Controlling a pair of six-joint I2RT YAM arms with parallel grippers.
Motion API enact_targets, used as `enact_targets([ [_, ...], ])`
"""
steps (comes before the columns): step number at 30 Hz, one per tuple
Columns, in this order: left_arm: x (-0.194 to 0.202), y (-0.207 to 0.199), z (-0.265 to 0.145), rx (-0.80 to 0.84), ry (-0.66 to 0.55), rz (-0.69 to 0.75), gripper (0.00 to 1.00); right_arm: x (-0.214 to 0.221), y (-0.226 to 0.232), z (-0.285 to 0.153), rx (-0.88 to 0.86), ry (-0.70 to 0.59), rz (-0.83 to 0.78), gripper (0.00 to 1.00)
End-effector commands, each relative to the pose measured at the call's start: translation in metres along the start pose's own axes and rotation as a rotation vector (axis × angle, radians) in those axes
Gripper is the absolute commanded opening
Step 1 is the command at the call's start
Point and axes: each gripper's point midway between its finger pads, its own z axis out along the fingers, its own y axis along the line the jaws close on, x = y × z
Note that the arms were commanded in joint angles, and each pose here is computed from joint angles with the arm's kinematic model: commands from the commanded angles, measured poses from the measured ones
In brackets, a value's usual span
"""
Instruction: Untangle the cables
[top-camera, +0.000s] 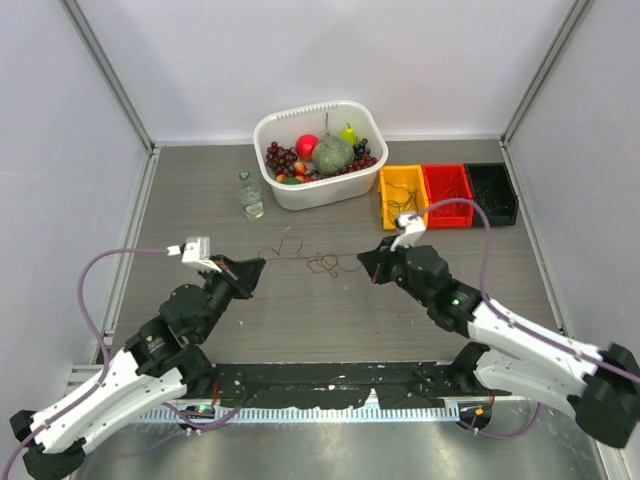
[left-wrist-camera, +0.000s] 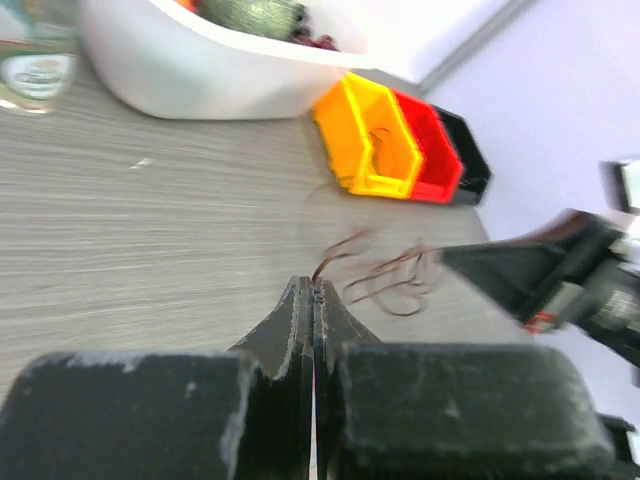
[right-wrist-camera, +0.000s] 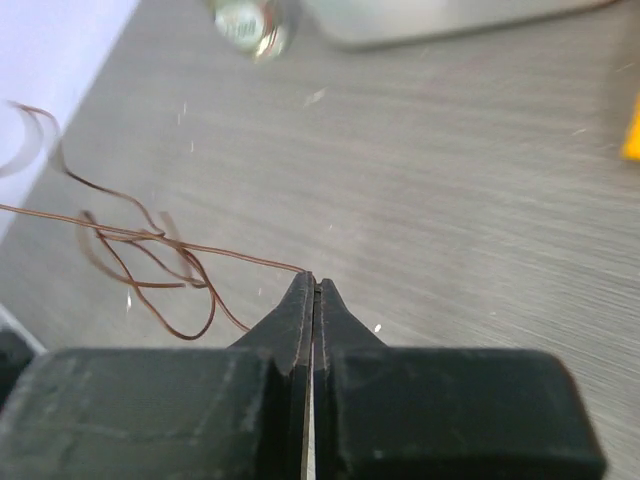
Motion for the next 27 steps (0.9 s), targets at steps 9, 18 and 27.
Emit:
enact_targets([
  [9,-0.078,0.095,-0.074,-0.436,-0.331,-0.005,0.00,-0.060,-0.112,-0.112,0.630,-0.395,0.130,0.01],
  [18,-0.016,0.014,-0.018,-0.047,-0.037,0.043,0.37,-0.065,-0.024,-0.069,0.164,-0.207,-0.034,0.01],
  [27,0.078,-0.053,0.031,0.306,0.292,0.107,0.79,-0.032,0.062,-0.049,-0.291,0.009,-0.021,0.01],
])
